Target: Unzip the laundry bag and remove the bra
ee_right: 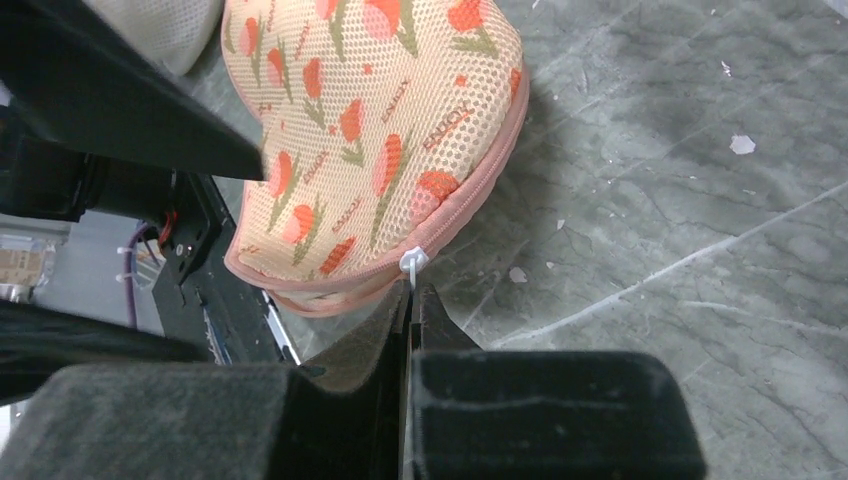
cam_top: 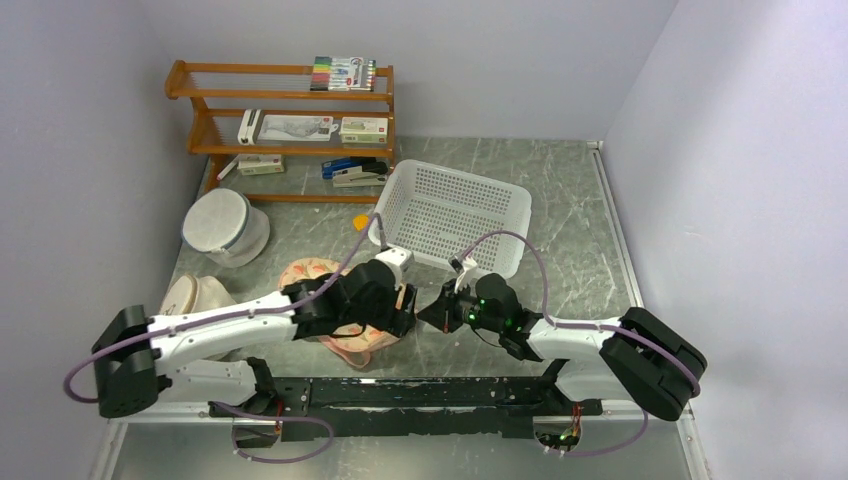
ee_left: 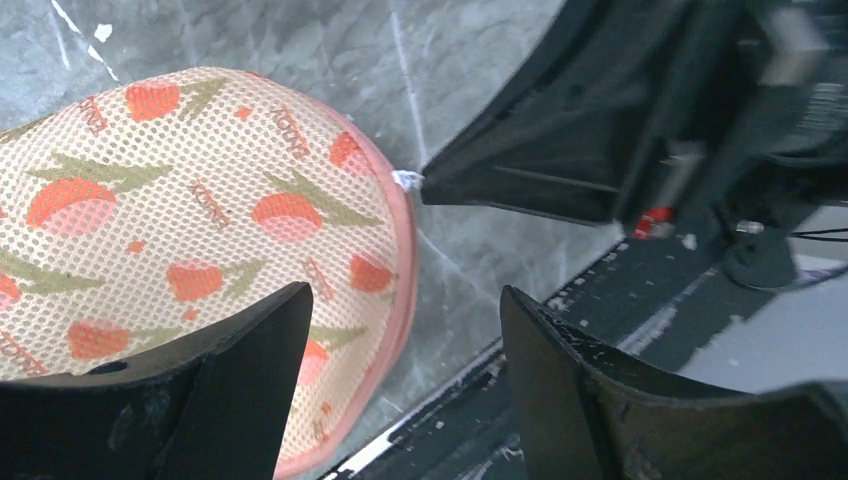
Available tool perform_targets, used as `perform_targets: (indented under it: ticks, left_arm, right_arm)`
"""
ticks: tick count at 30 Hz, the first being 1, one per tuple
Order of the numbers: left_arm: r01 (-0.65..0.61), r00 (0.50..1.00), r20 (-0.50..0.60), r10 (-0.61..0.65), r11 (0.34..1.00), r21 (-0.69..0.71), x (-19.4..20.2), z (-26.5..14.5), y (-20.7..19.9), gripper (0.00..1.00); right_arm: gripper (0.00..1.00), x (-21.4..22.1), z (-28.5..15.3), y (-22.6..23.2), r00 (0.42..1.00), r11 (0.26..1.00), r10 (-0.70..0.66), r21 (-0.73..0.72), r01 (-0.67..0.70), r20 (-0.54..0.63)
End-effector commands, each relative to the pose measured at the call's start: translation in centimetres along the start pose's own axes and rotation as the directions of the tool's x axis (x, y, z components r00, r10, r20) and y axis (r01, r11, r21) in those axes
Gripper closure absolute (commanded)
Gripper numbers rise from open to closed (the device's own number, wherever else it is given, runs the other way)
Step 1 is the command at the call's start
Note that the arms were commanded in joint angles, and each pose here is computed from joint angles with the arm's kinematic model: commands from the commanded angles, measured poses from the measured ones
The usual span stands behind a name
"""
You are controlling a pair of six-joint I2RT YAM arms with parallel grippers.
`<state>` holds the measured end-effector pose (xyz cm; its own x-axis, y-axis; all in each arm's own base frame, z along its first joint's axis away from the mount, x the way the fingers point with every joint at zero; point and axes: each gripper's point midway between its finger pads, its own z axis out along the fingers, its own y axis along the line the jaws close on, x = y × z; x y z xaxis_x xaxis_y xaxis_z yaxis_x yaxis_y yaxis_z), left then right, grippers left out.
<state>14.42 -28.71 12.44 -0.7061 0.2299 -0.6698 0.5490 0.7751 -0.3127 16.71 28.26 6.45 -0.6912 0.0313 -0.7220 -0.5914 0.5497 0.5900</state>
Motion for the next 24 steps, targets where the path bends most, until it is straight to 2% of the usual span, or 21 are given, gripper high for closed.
perform_targets:
  ticks: [1,4,9,15,20,24]
  left_arm:
    - [-0.049,0.999,0.003,0.05,0.995,-0.09,-0.7,2.1,1.1,0.22]
    - [-0.073,0.997,-0.018,0.071,0.989,-0.132,-0.5,3.0,1.7,0.26]
    - [-0.073,0.996,-0.048,0.069,0.992,-0.1,0.6,4.6,1.2,0.33]
    - [-0.083,0.993,-0.093,0.071,0.987,-0.134,2.1,5.8,2.1,0.49]
    - [-0.109,0.989,-0.123,0.087,0.977,-0.185,2.8,5.3,3.4,0.79]
    - [-0.115,0.987,-0.134,0.094,0.98,-0.162,3.3,3.9,3.5,0.93]
  right_arm:
    - [1.0,-1.3,-0.2,1.5,0.999,0.998,-0.011,-0.062,0.014,0.052]
    - [1.0,-1.2,-0.2,1.7,0.999,0.998,-0.013,-0.069,0.016,0.047]
    - [1.0,-0.8,-0.4,1.8,0.999,0.997,0.001,-0.08,0.003,0.047]
    - [1.0,-0.6,-0.2,1.7,0.999,0.997,0.003,-0.079,0.0,0.037]
    - [1.0,-0.7,-0.2,0.9,0.999,0.999,-0.009,-0.036,0.011,0.044]
    - [1.0,-0.7,0.0,-0.1,0.998,1.0,-0.029,0.009,0.028,0.049]
